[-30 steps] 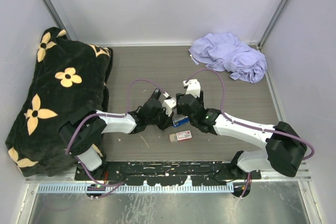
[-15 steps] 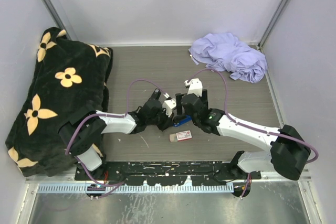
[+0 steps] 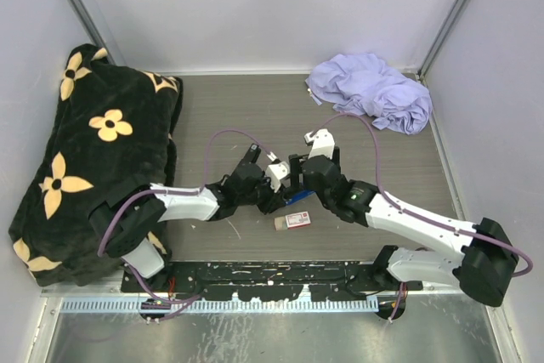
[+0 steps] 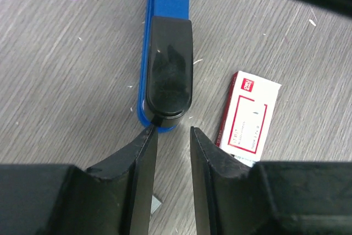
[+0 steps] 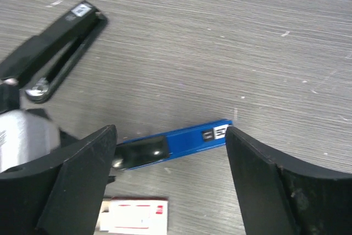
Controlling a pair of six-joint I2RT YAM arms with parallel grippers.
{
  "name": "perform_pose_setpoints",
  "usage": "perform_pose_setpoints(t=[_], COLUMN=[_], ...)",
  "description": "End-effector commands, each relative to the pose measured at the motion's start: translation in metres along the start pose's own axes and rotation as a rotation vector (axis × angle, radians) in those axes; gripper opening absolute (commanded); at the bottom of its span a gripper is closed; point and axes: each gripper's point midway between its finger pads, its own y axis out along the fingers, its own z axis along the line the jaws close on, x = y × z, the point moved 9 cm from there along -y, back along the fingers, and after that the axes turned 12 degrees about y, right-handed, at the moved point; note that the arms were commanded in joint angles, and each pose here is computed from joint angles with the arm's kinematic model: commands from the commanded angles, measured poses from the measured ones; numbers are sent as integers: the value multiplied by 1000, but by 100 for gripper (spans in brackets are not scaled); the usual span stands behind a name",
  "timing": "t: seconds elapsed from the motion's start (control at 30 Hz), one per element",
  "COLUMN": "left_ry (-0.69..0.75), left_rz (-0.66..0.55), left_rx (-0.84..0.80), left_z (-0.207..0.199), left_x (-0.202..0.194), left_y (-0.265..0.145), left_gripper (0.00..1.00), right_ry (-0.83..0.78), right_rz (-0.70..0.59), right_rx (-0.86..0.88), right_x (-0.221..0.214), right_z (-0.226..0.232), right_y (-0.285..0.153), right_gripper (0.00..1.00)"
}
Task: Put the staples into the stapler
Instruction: Close the stapler at the center of the board.
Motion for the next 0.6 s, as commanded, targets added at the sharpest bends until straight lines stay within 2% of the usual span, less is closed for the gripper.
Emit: perform_pose_setpoints(t=[0.0,0.1,0.23,0.4,0.57], left_ry=[-7,-26,-69,-180,-319], left_rz=[-95,-114,-124,-95,-77], left_rx=[118,155,175,243,302], left_z=[10,11,10,9,5], left_x=[19,17,14,10,5], left_y=[-9,-23,-39,-54,-69], left_gripper=[33,37,39,42,42], right_ry=[60,83,78,76,98], right_rz=[25,44,105,161,161], right_rx=[358,330,326,338,314], right_x=[4,-3,-16,-29,-32], right_z=[45,40,42,49,50], right_y=[-30,-27,-19,-8,-3], right_gripper=[81,70,59,53,50])
